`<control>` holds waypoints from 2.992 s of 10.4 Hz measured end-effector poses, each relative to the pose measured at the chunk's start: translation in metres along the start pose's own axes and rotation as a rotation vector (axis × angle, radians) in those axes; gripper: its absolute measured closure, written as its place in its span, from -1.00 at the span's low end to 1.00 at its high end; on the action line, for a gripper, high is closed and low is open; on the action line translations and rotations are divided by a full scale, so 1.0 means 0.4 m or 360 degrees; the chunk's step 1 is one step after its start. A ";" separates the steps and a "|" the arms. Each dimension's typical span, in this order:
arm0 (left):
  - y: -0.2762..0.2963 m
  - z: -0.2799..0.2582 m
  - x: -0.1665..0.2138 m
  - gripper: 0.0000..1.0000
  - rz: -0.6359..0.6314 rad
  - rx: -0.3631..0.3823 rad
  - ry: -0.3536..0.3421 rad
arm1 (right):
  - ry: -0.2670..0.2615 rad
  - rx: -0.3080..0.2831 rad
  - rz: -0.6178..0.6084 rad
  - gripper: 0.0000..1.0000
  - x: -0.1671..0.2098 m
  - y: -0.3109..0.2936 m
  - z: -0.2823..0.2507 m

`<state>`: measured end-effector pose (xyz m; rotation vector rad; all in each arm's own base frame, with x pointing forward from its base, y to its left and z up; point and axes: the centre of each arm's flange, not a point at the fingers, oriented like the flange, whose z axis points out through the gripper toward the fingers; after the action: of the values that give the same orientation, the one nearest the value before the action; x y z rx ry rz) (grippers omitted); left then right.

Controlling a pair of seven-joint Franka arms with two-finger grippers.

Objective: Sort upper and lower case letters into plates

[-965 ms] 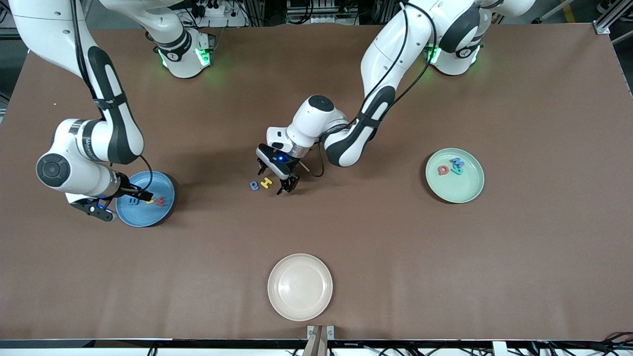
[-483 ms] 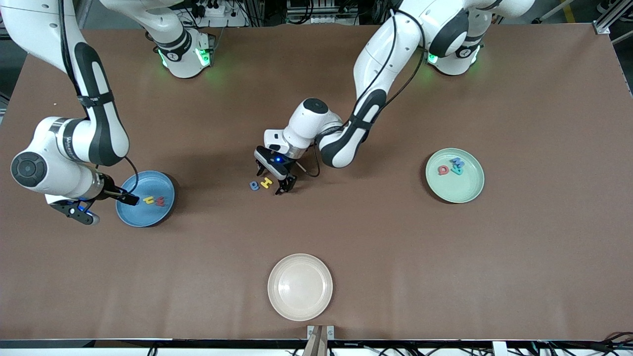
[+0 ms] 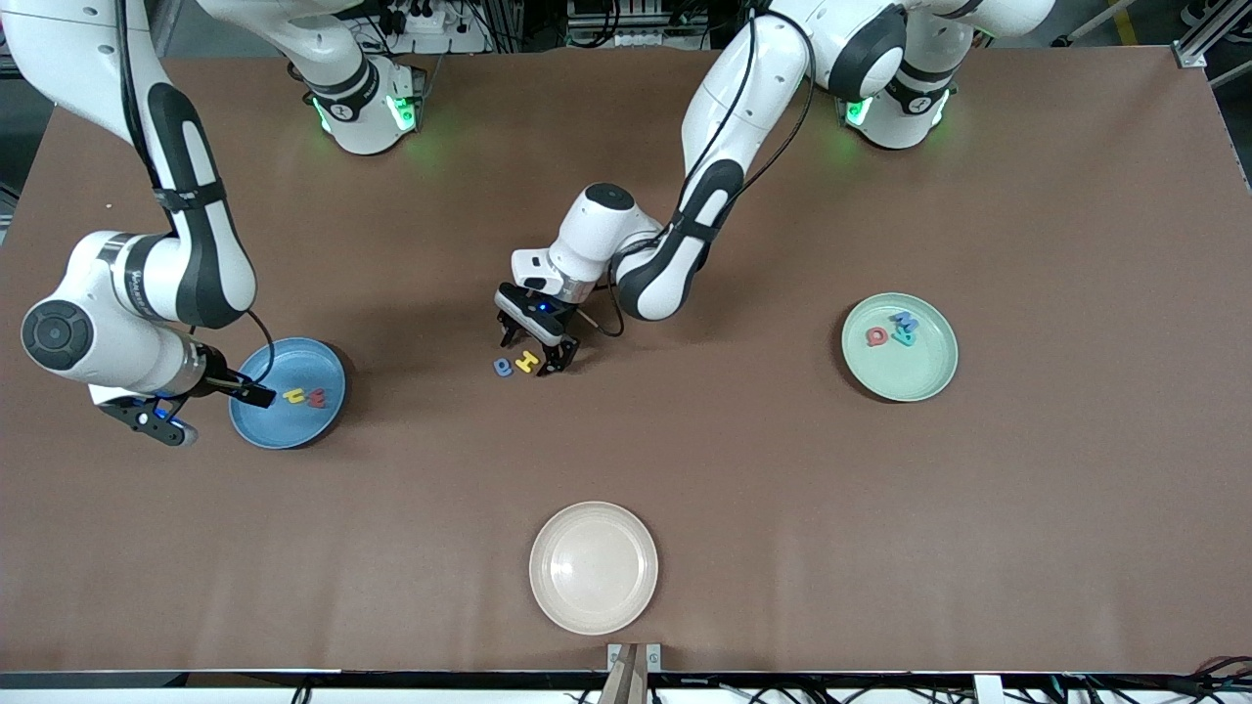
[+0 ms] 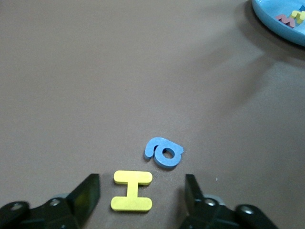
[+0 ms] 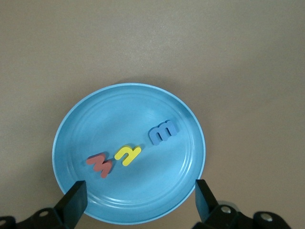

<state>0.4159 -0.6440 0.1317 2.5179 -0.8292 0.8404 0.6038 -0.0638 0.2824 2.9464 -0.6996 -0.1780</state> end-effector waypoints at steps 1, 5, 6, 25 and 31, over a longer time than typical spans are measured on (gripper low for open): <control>-0.004 0.000 0.001 -0.18 -0.0004 0.0004 0.0001 | 0.0002 0.0001 0.0000 -1.00 0.001 0.000 -0.001; 0.000 -0.001 0.003 0.27 -0.0023 -0.0001 0.0006 | 0.0012 0.0004 -0.0001 -1.00 0.004 -0.002 -0.008; 0.003 -0.001 0.003 0.35 -0.0031 -0.0003 0.0006 | 0.0012 0.0004 -0.0001 -1.00 0.004 -0.002 -0.008; 0.069 -0.081 0.105 0.67 -0.0310 0.0189 -0.0234 | 0.0049 0.0022 -0.0052 -1.00 -0.006 -0.066 -0.037; -0.017 -0.066 0.118 0.67 -0.0330 0.0249 -0.0303 | 0.0049 0.0022 -0.0045 -1.00 -0.004 -0.061 -0.037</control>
<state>0.4397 -0.6452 0.1807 2.7958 -0.5624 0.6270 0.6153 -0.0405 0.2939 2.9668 -0.6578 -0.1302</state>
